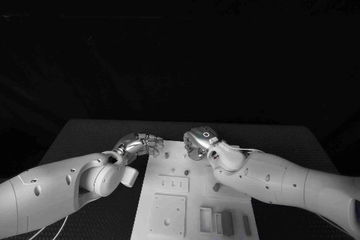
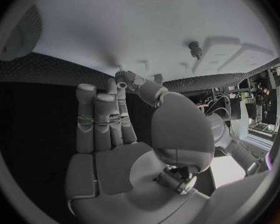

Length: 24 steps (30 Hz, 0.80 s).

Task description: Assemble the parts on the task board

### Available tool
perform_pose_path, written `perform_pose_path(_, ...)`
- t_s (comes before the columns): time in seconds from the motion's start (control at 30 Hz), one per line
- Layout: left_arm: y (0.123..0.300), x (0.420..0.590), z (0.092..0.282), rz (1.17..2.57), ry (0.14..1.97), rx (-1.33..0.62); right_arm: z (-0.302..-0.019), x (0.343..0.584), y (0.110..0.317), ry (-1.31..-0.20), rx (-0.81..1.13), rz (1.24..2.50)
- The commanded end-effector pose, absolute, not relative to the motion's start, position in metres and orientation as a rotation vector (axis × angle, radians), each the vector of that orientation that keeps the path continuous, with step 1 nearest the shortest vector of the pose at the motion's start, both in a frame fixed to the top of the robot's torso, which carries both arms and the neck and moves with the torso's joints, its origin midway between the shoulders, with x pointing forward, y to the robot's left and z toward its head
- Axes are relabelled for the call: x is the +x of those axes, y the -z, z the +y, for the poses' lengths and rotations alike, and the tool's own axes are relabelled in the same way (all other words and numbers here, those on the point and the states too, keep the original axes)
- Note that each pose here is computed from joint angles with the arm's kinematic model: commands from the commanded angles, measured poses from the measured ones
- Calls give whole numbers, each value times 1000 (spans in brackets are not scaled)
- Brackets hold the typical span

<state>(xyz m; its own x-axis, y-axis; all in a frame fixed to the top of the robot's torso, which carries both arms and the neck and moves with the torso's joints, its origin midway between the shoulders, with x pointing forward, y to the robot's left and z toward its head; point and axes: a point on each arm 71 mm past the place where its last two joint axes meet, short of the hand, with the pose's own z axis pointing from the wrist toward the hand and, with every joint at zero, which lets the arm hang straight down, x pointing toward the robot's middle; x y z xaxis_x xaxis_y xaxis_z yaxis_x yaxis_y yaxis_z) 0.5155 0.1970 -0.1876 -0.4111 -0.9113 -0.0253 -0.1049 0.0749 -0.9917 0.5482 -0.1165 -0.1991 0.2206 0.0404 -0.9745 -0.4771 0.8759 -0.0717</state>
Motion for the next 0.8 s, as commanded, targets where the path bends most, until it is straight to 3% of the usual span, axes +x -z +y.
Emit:
perform_pose_path(0.03, 186, 515, 195, 1631, 1428, -1016, -117, 550, 203, -359, -415, 1356)
perform_pose_path(0.8, 186, 515, 196, 1629, 1422, -1019, -121, 551, 201, -403, -351, 1359)
